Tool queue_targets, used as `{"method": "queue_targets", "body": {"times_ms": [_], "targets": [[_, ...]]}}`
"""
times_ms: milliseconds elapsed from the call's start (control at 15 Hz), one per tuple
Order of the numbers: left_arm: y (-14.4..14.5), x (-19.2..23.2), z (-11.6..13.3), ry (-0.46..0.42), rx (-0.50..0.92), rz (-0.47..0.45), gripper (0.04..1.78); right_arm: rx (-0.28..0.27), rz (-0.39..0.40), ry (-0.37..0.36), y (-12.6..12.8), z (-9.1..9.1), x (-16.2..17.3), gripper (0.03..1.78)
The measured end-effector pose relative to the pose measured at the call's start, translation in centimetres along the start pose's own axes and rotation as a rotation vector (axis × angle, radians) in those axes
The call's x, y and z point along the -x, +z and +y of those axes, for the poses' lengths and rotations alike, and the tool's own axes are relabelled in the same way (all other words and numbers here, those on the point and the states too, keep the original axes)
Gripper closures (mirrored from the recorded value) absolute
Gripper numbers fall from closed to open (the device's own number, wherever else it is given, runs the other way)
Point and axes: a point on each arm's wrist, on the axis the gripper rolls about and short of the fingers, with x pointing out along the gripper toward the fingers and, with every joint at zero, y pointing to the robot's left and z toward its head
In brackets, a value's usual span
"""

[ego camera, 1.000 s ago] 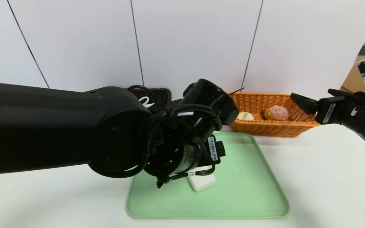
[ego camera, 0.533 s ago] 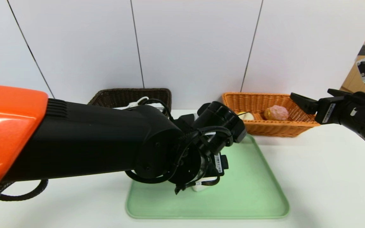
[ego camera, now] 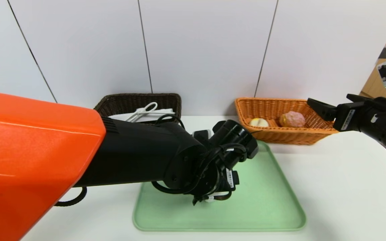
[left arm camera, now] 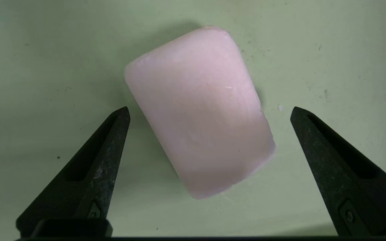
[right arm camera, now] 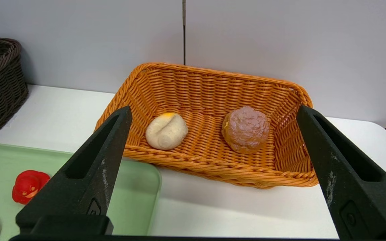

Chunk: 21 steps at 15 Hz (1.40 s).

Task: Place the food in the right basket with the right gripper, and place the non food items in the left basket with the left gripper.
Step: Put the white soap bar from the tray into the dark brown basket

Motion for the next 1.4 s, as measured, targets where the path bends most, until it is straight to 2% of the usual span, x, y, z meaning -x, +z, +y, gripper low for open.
{"method": "queue_targets", "body": {"times_ms": [467, 667, 800, 1400], "targets": [[-0.24, -0.92, 0.15, 0.023, -0.038, 0.011, 0.13, 0.0, 0.002, 0.001, -0.08, 0.0, 0.14, 0.12], [-0.27, -1.01, 0.17, 0.026, -0.053, 0.012, 0.6, 0.0, 0.001, 0.0, -0.07, 0.0, 0.14, 0.12], [-0.32, -1.05, 0.17, 0.028, -0.054, 0.012, 0.8, 0.0, 0.0, 0.0, -0.06, -0.01, 0.15, 0.12], [-0.23, -0.31, 0.52, 0.041, -0.085, -0.001, 0.84, -0.001, 0.006, 0.0, -0.17, 0.0, 0.07, 0.12]]}}
